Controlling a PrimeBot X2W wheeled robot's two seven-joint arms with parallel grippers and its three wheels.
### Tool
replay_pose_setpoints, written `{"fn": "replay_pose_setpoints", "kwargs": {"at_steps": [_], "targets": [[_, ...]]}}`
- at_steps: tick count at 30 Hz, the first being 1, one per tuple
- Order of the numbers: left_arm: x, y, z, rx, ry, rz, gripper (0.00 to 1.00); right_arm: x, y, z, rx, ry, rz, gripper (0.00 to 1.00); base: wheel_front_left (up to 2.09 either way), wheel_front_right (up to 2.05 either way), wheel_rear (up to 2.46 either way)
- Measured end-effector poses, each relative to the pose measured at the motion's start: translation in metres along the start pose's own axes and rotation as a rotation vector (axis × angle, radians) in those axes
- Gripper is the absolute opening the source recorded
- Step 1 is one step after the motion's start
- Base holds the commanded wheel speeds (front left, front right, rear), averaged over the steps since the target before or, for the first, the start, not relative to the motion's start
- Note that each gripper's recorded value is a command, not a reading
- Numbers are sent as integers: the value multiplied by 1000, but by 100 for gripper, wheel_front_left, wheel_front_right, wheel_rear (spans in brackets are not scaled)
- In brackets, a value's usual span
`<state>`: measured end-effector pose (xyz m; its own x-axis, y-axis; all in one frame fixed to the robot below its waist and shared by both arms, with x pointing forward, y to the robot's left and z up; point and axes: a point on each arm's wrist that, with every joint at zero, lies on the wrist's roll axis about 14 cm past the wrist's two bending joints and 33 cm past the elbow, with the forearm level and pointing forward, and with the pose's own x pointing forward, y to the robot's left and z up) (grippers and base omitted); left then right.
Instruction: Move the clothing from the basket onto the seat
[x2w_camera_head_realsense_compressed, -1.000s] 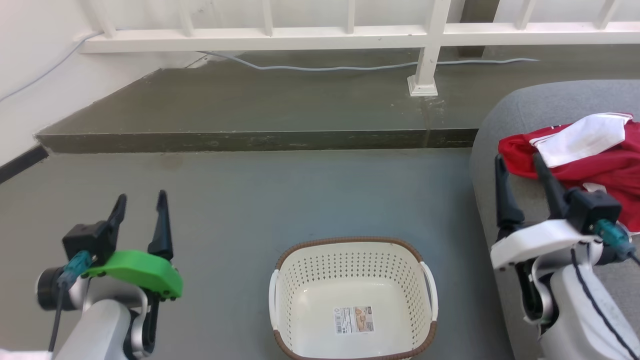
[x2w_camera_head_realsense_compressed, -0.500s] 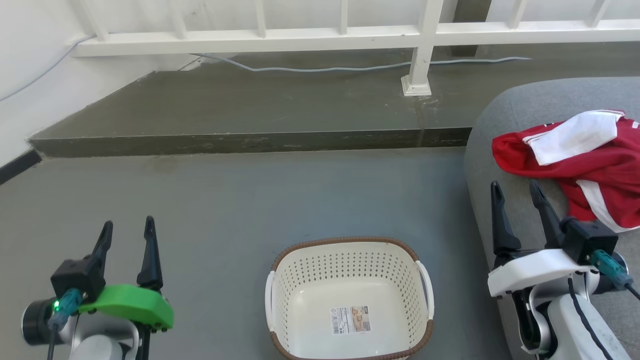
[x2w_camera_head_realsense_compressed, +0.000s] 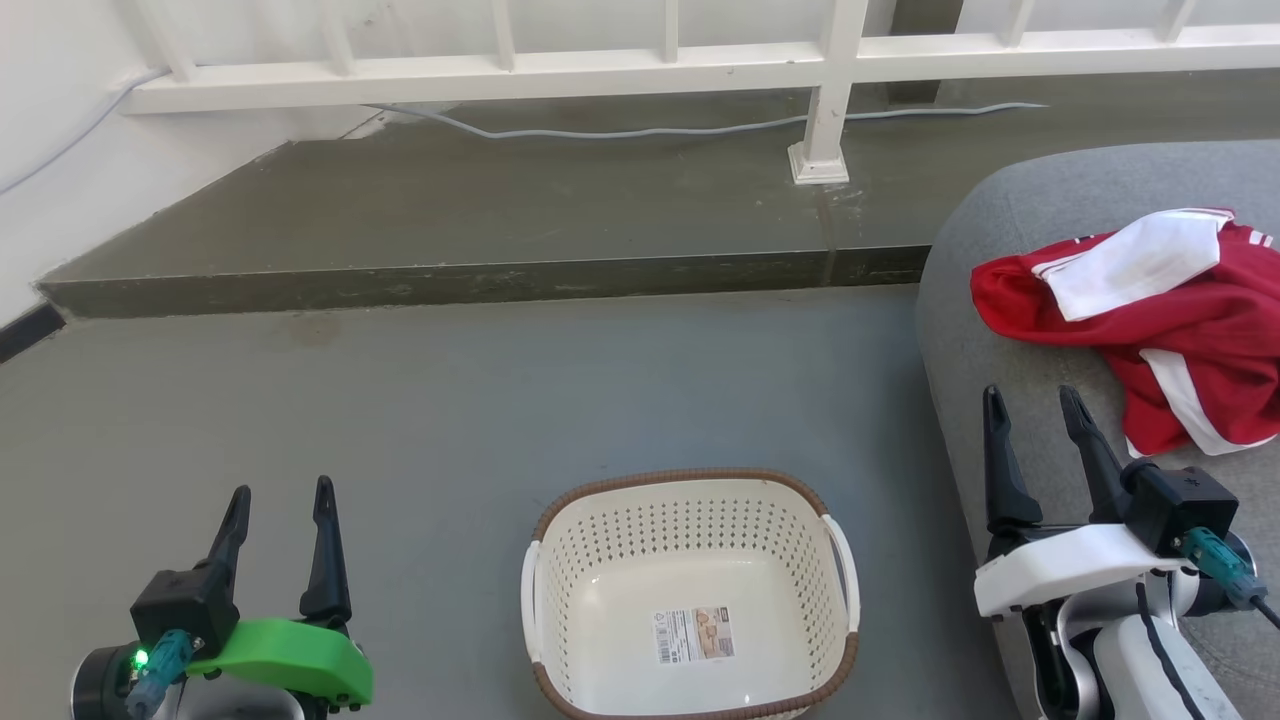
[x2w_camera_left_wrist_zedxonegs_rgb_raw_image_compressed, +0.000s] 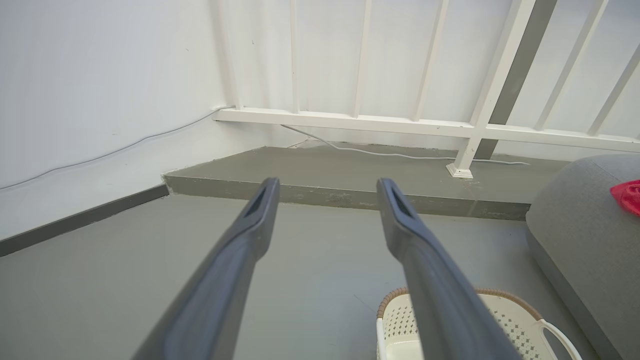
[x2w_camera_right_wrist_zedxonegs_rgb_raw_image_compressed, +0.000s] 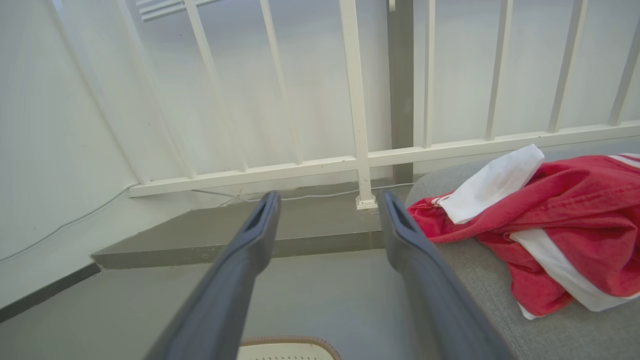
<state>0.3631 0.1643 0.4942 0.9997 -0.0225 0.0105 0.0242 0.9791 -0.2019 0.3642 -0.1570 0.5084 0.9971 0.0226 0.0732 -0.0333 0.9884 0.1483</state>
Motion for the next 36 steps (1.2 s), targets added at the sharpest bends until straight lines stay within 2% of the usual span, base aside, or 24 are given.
{"fn": "replay_pose_setpoints", "kwargs": {"at_steps": [28,29,36], "targets": [[-8,-7,6,45,-28,-15,100,-5,-2,9,6,-29,-23,100,0,0,0],[-8,-7,6,45,-23,-14,0,-5,-2,9,7,-29,-23,0,0,0,0],[-15,-9,-16,15,45,-2,0,-18,-4,-18,16,58,-36,0,0,0,0]]}}
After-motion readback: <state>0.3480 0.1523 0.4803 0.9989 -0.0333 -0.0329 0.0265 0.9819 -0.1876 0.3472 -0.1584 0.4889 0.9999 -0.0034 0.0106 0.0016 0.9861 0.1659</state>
